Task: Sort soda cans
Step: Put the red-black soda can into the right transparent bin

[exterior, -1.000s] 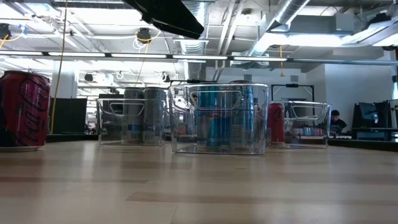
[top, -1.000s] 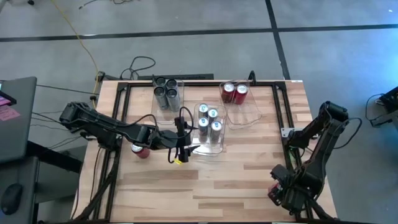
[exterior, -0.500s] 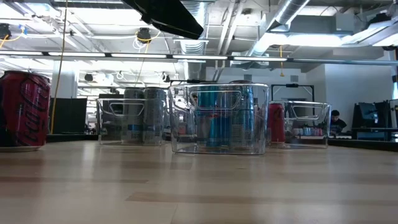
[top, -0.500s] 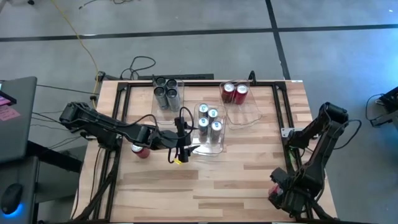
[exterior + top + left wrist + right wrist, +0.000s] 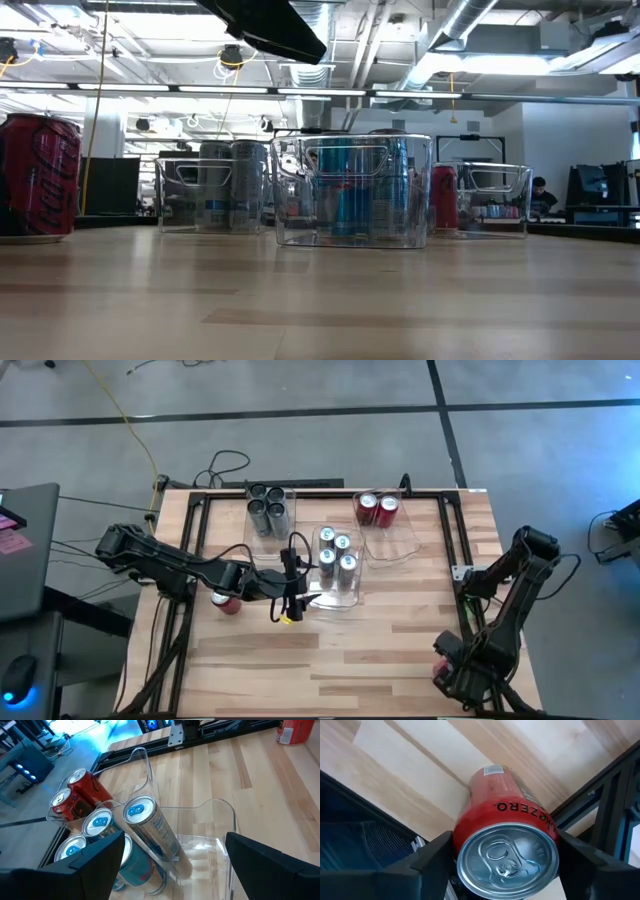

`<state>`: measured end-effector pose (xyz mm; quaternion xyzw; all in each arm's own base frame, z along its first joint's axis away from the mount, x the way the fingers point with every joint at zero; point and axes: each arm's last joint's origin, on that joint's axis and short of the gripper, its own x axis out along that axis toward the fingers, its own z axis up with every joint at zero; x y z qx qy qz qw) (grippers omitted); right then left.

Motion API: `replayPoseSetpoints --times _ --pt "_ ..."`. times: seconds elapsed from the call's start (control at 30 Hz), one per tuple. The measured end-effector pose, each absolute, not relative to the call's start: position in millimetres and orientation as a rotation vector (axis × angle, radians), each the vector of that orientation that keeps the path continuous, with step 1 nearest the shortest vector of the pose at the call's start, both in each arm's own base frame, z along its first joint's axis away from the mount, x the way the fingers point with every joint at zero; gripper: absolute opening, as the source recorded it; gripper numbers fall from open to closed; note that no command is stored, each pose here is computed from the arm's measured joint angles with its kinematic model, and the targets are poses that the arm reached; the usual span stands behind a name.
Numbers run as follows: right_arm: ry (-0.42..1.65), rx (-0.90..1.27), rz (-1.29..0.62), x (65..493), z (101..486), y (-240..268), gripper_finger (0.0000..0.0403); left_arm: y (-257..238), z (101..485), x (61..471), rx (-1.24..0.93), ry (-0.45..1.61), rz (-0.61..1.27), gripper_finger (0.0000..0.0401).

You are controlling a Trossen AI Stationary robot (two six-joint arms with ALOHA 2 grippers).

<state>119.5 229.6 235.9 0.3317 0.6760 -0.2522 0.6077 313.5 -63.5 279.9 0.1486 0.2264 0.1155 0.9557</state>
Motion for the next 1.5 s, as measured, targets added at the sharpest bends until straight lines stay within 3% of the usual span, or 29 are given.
replayPoseSetpoints --times 0.33,0.67,0.9,1.1,1.27,1.5 --pt "1.539 0.659 -0.444 160 247 207 0.0273 -57 298 296 0.302 0.445 0.318 0.0340" --pt "1.487 0.516 -0.329 231 291 119 0.0271 -47 319 258 0.262 0.491 0.336 0.0340" --pt "1.410 0.478 -0.436 246 343 49 0.0271 -43 314 242 0.236 0.531 0.350 0.0340" --pt "1.257 0.480 -0.531 251 373 -10 0.0271 -42 280 235 0.201 0.439 0.349 0.0340" --pt "1.241 0.504 -0.611 246 373 -59 0.0271 -33 254 226 0.175 0.413 0.373 0.0340" --pt "1.257 0.553 -0.675 252 356 -121 0.0271 -23 258 219 0.148 0.404 0.396 0.0340"
